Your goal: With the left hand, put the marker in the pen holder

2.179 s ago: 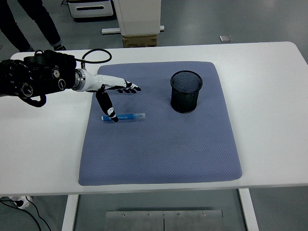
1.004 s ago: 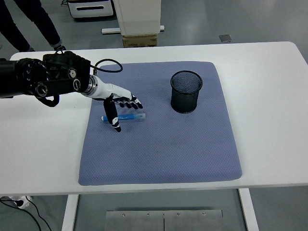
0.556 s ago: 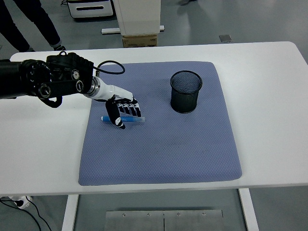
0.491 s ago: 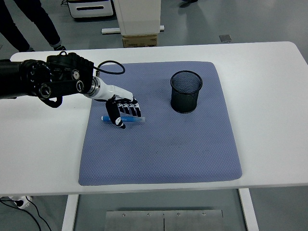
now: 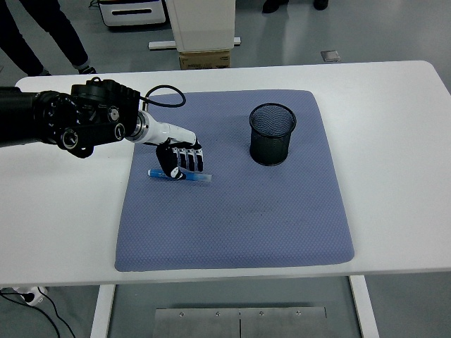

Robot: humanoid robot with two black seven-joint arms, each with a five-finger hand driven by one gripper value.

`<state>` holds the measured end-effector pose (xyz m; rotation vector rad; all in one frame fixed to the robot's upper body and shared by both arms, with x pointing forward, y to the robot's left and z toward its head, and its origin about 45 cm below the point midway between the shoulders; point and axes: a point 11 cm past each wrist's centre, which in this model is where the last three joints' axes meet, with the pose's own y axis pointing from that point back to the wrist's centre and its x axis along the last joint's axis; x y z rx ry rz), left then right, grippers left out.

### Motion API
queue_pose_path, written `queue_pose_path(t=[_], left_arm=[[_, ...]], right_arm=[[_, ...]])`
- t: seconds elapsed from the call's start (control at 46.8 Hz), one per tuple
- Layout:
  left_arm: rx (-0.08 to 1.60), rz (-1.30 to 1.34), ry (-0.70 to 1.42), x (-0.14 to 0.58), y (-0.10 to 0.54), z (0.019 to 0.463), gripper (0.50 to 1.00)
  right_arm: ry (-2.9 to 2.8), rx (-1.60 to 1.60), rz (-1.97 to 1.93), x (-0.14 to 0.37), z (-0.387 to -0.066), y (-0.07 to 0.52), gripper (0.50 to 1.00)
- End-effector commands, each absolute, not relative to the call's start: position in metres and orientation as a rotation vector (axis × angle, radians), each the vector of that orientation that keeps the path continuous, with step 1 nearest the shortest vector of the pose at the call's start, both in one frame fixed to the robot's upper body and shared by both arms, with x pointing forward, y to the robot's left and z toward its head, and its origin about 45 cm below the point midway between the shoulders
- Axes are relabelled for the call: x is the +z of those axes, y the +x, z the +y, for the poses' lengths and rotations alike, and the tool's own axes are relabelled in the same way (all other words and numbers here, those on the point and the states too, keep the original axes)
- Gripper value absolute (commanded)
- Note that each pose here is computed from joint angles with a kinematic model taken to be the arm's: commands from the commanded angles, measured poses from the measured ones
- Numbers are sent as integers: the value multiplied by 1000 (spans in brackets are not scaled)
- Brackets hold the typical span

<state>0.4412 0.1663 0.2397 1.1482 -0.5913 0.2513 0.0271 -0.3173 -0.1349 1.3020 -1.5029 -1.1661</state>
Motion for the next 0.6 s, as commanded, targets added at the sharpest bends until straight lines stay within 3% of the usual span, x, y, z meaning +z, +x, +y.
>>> queue_pose_path(t=[0.0, 0.513, 0.577], left_arm=[[252, -593, 1146, 240, 441, 166, 663], [239, -649, 1131, 233, 431, 160, 657], [241, -654, 1129, 233, 431, 159, 628]], right_arm=[[1303, -1165, -1504, -135, -317, 27, 1000], [1303, -1165, -1504, -135, -317, 27, 1000], [1303, -1165, -1504, -135, -317, 27, 1000]])
